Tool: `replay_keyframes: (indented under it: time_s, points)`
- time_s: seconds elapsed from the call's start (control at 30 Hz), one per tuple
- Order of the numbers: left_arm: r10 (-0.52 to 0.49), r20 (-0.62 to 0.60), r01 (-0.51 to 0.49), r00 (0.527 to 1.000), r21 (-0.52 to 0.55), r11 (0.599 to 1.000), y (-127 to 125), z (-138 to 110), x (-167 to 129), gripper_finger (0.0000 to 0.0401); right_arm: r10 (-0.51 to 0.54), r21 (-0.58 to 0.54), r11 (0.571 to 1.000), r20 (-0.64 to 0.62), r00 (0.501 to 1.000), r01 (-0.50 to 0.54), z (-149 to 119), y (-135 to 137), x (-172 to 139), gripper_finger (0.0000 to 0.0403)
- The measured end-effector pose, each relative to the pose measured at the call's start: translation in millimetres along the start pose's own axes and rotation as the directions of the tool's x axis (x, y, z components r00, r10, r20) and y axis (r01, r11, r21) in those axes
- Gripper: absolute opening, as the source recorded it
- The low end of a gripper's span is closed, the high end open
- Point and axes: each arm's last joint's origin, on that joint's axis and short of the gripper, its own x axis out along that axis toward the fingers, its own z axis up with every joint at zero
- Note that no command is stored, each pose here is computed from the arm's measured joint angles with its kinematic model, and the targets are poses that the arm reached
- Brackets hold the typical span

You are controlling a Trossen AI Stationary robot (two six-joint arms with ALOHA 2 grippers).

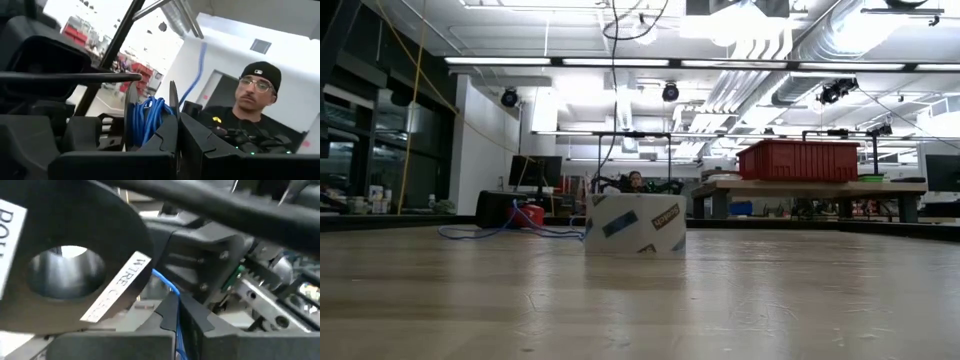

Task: Coil cords
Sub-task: Coil the blue wire on the spool

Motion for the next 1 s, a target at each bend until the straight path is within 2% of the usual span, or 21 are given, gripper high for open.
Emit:
replay_keyframes:
  time_s: [0.13, 0.27, 0.53, 0.67, 1.0]
  points:
    - [-0.016, 0.036, 0.012, 0.999, 0.094, 0.995, -5, 2, 0, 0.0000, -0.012, -0.002, 1.000, 0.043, 0.999, 0.012, 4, -1, 0, 0.0000]
    - [-0.053, 0.058, 0.044, 0.997, 0.142, 0.989, -13, 8, -6, 0.0000, -0.047, 0.077, 0.996, 0.043, 0.998, 0.043, 4, -2, 0, 0.0010]
    - [-0.057, 0.109, 0.035, 0.992, 0.200, 0.979, -28, 14, -13, 0.0000, -0.100, 0.130, 0.987, 0.002, 0.995, 0.099, -2, -4, 1, 0.0121]
    - [-0.057, 0.120, 0.028, 0.991, 0.234, 0.972, -32, 15, -14, 0.0000, -0.102, 0.130, 0.986, -0.007, 0.995, 0.102, -3, -4, 1, 0.0160]
    - [-0.050, 0.162, 0.004, 0.986, 0.274, 0.962, -36, 17, -16, 0.0000, -0.092, 0.132, 0.986, -0.059, 0.994, 0.099, -18, -2, 11, 0.0165]
